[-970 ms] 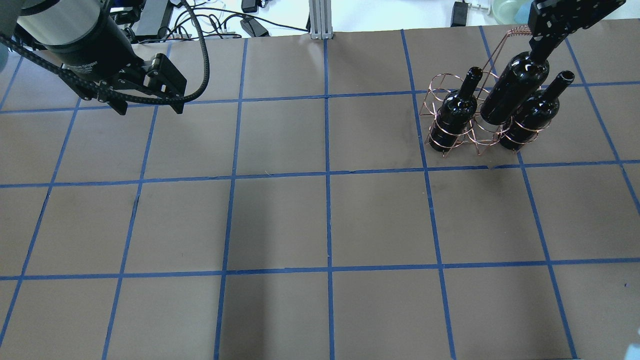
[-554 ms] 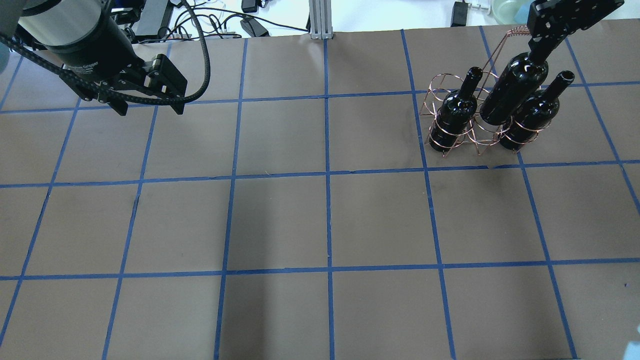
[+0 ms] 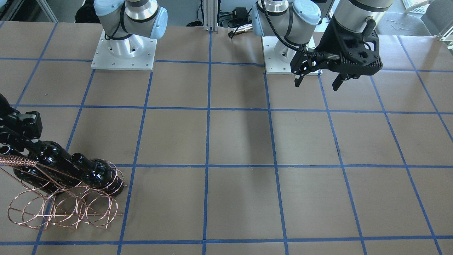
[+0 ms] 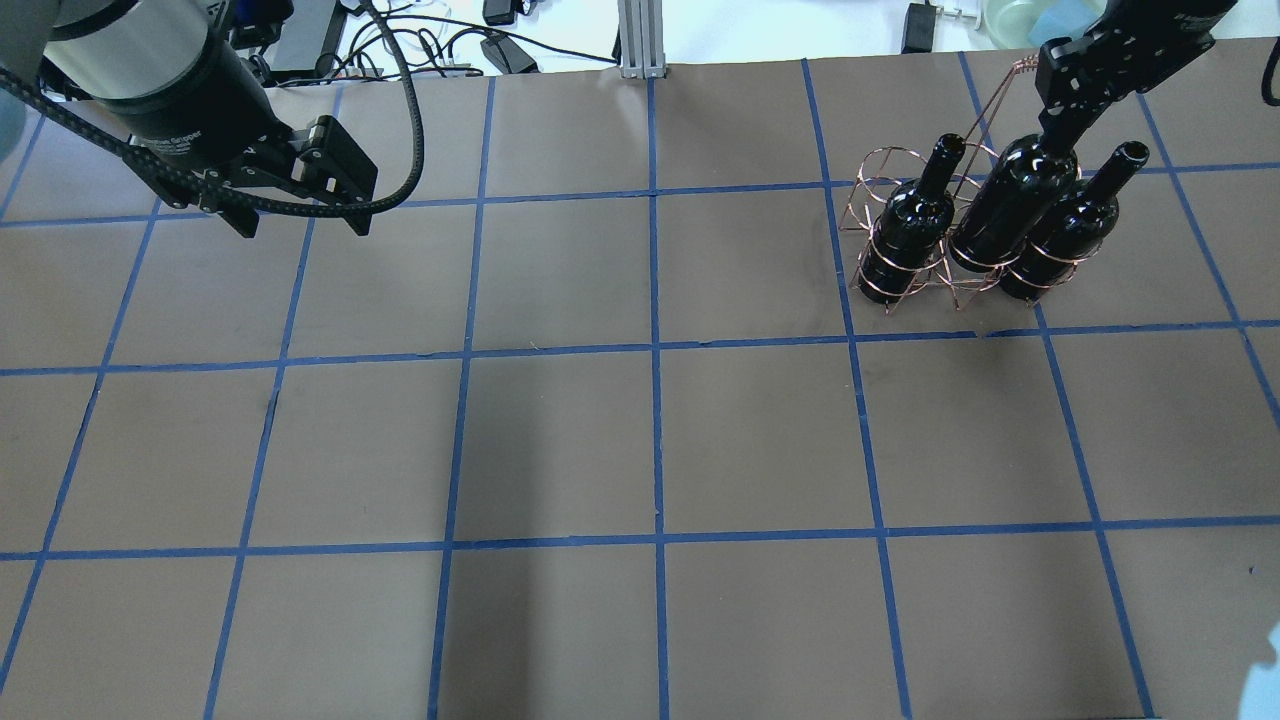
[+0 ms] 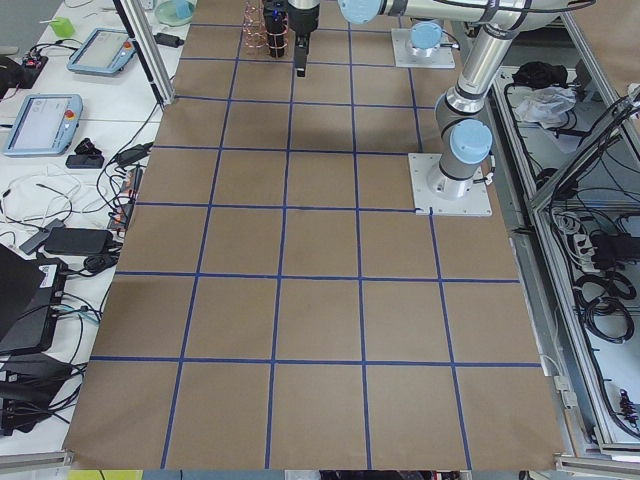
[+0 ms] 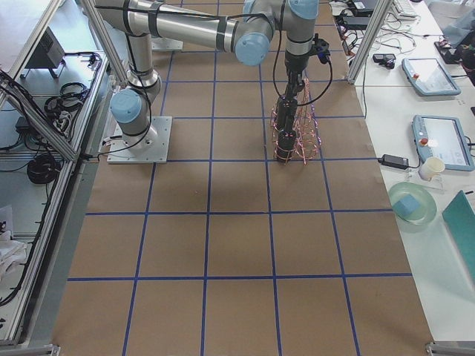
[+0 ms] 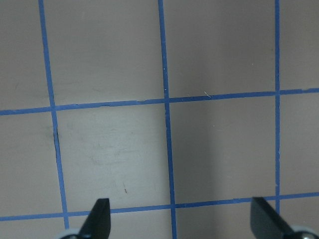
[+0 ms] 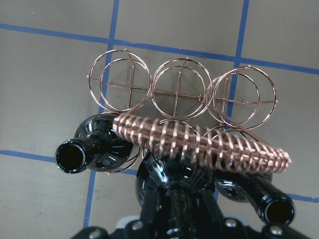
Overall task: Place wine into wine basket
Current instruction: 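Open the right gripper to release the bottle in the rack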
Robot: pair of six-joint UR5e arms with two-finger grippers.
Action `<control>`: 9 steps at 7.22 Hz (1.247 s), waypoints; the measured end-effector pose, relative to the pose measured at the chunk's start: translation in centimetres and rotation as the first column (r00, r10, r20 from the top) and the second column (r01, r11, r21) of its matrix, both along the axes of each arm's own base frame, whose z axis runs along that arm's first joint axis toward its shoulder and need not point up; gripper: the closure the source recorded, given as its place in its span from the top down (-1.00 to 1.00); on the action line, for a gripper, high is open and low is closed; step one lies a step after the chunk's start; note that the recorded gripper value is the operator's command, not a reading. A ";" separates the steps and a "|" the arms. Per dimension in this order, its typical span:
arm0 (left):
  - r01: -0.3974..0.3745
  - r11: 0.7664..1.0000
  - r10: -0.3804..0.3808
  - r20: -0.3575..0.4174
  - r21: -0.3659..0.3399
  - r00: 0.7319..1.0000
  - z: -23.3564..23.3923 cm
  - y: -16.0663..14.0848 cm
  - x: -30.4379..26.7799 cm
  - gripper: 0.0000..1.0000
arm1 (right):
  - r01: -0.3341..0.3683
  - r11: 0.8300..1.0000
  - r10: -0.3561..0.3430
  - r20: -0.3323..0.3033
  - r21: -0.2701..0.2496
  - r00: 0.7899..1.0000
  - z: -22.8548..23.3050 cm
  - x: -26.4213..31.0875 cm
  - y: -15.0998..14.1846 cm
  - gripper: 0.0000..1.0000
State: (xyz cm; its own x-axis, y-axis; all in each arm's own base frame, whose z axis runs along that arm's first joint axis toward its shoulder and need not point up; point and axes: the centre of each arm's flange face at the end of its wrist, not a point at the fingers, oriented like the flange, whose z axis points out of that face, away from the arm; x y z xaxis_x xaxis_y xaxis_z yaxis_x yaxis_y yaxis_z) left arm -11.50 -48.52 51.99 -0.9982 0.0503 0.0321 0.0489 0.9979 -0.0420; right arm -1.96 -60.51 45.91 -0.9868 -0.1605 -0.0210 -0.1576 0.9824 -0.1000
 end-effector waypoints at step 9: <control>0.000 1.000 0.000 0.001 0.002 1.000 0.0 0.1 0.1 1.00 | -0.003 1.000 0.003 -0.039 0.014 0.999 -2.0 -0.2 0.0 1.00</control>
State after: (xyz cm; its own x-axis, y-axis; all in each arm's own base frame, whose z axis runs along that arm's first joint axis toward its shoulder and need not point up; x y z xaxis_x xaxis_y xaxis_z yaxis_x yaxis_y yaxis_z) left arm -11.40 -48.39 51.96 -0.9982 0.0504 0.0315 0.0491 0.9980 -0.0397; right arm -2.13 -60.48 43.88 -0.9865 -0.1633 0.0151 -0.1640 0.9832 -0.0797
